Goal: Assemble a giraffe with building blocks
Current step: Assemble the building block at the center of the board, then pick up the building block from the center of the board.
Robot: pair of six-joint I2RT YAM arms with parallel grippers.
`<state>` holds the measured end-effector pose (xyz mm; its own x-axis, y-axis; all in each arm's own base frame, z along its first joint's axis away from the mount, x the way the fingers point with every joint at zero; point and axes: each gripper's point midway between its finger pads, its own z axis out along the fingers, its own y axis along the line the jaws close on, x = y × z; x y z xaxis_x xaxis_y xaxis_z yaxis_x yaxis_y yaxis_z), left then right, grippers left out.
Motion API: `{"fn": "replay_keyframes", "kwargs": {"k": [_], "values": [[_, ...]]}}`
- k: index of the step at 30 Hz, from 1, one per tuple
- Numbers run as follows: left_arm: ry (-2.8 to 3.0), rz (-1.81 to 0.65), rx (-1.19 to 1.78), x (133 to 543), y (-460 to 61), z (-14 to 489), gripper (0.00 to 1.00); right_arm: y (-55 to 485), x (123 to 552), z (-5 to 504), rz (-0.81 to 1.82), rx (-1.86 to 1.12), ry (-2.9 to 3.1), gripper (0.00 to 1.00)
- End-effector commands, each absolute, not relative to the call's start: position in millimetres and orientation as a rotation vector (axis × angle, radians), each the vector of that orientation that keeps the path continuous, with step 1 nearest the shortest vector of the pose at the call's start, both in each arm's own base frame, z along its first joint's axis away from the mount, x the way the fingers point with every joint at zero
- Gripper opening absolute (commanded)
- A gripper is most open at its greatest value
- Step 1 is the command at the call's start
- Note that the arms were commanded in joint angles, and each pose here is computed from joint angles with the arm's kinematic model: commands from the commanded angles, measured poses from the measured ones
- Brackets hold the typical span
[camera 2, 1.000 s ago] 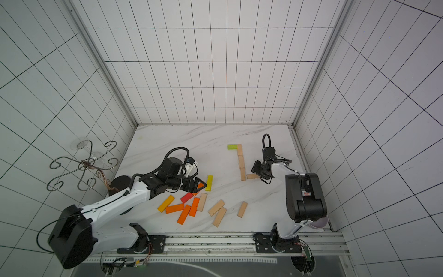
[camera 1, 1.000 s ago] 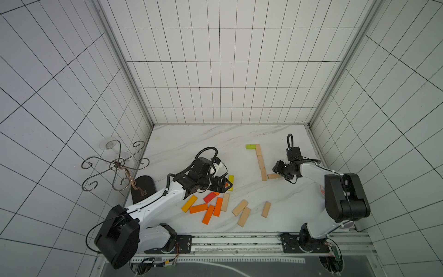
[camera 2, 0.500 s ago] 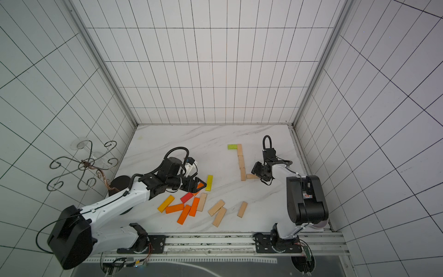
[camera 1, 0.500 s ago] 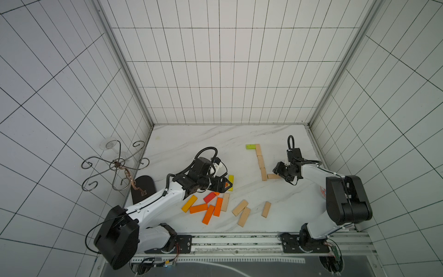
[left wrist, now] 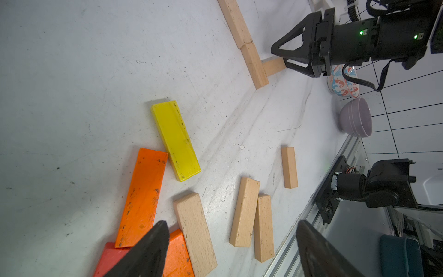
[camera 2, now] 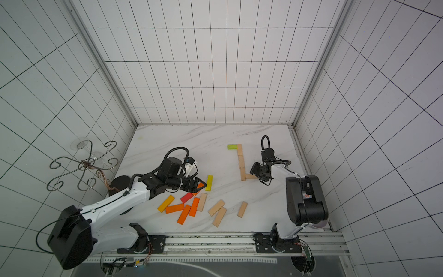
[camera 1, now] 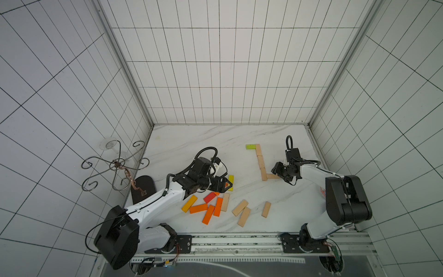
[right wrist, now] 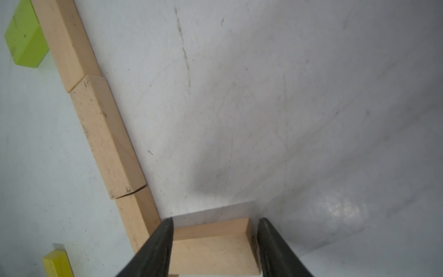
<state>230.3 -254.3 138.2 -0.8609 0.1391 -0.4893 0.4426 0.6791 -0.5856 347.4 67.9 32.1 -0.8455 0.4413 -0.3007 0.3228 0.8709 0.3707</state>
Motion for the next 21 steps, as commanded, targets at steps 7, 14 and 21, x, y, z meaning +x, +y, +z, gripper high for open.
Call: {"fn": "replay_keyframes", "kwargs": {"k": [7,14,21], "values": [[2.419,-1.031,0.456,235,-256,157,0.83,55,348,81,0.323,0.557,2.61,0.65],[2.404,-1.018,0.449,231,-250,167,0.83,63,328,133,0.27,0.48,2.579,0.67],[2.403,-1.01,0.426,223,-242,165,0.83,83,258,123,0.159,0.537,2.679,0.64]]}}
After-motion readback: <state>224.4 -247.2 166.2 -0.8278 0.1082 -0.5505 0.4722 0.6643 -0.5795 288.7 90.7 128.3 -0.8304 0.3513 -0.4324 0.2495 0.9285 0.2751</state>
